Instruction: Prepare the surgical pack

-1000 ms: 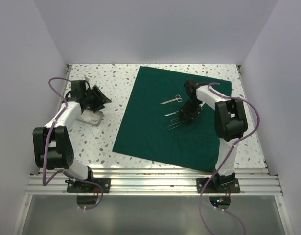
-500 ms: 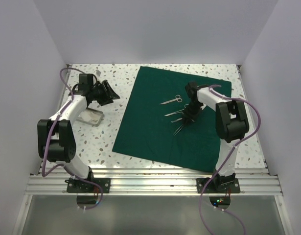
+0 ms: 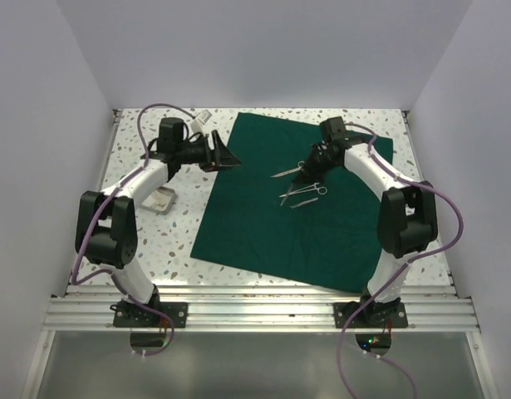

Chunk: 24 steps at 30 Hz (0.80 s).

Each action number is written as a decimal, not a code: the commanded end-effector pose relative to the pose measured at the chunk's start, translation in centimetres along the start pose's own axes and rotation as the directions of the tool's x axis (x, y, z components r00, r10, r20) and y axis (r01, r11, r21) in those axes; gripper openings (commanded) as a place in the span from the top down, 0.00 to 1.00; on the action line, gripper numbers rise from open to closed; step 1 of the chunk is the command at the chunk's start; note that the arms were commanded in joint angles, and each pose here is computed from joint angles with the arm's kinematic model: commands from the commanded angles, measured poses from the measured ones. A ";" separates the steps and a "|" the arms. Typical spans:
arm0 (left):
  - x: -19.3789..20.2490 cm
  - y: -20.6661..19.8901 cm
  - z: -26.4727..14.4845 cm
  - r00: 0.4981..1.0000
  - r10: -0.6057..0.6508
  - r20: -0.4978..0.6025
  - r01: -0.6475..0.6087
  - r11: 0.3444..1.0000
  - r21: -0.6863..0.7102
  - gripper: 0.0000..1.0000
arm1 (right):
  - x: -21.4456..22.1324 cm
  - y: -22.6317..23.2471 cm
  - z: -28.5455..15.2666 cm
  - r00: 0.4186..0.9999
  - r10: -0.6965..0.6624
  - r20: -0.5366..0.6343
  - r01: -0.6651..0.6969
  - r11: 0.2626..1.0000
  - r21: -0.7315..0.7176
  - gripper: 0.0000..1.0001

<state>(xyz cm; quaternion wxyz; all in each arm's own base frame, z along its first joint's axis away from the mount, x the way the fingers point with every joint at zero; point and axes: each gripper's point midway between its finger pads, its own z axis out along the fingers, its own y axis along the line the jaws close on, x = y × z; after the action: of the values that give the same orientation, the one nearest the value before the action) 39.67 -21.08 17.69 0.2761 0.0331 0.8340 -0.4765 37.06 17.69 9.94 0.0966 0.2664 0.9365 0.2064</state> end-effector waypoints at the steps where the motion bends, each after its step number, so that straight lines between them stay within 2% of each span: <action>1: 0.2 -5.6 1.1 0.995 0.099 -0.021 -0.090 0.966 0.244 0.32 | 0.5 10.5 -4.7 0.960 -0.273 0.054 0.268 0.853 -0.448 1.00; 7: 1.8 -7.0 2.4 0.994 0.077 -0.080 -0.050 0.952 0.302 0.34 | 2.3 17.2 -7.6 0.927 -0.358 0.109 0.330 0.642 -0.692 1.00; 10: 2.4 -8.0 2.7 0.991 0.091 -0.096 -0.054 0.939 0.340 0.34 | 3.5 18.7 -8.2 0.907 -0.408 0.107 0.348 0.581 -0.736 1.00; 16: 3.2 -8.4 3.5 0.989 0.070 -0.131 -0.018 0.931 0.363 0.43 | 3.8 19.7 -8.7 0.901 -0.417 0.118 0.352 0.547 -0.759 1.00; 19: 3.4 -8.1 3.7 0.988 0.064 -0.142 -0.009 0.932 0.363 0.55 | 4.0 19.9 -8.7 0.900 -0.422 0.109 0.348 0.545 -0.763 1.00; 20: 3.4 -8.1 3.7 0.988 0.062 -0.143 -0.006 0.932 0.363 0.72 | 4.1 20.0 -8.8 0.900 -0.423 0.106 0.347 0.547 -0.762 0.97; 21: 3.4 -8.2 3.6 0.988 0.065 -0.143 -0.008 0.929 0.369 0.81 | 3.8 20.1 -8.8 0.901 -0.417 0.120 0.356 0.553 -0.753 0.94; 23: 3.1 -8.2 3.5 0.989 0.077 -0.127 -0.026 0.932 0.362 1.00 | 3.5 19.4 -8.1 0.911 -0.400 0.096 0.343 0.610 -0.715 0.75; 24: 2.7 -7.4 3.5 0.992 0.056 -0.112 -0.018 0.947 0.320 1.00 | 2.3 19.4 -7.8 0.914 -0.380 0.140 0.370 0.643 -0.671 0.69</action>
<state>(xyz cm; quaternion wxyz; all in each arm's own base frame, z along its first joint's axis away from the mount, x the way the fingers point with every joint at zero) 35.78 -28.99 20.54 0.2049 0.1239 0.7577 -0.6071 40.47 31.59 22.81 0.1830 0.0146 0.8277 0.5303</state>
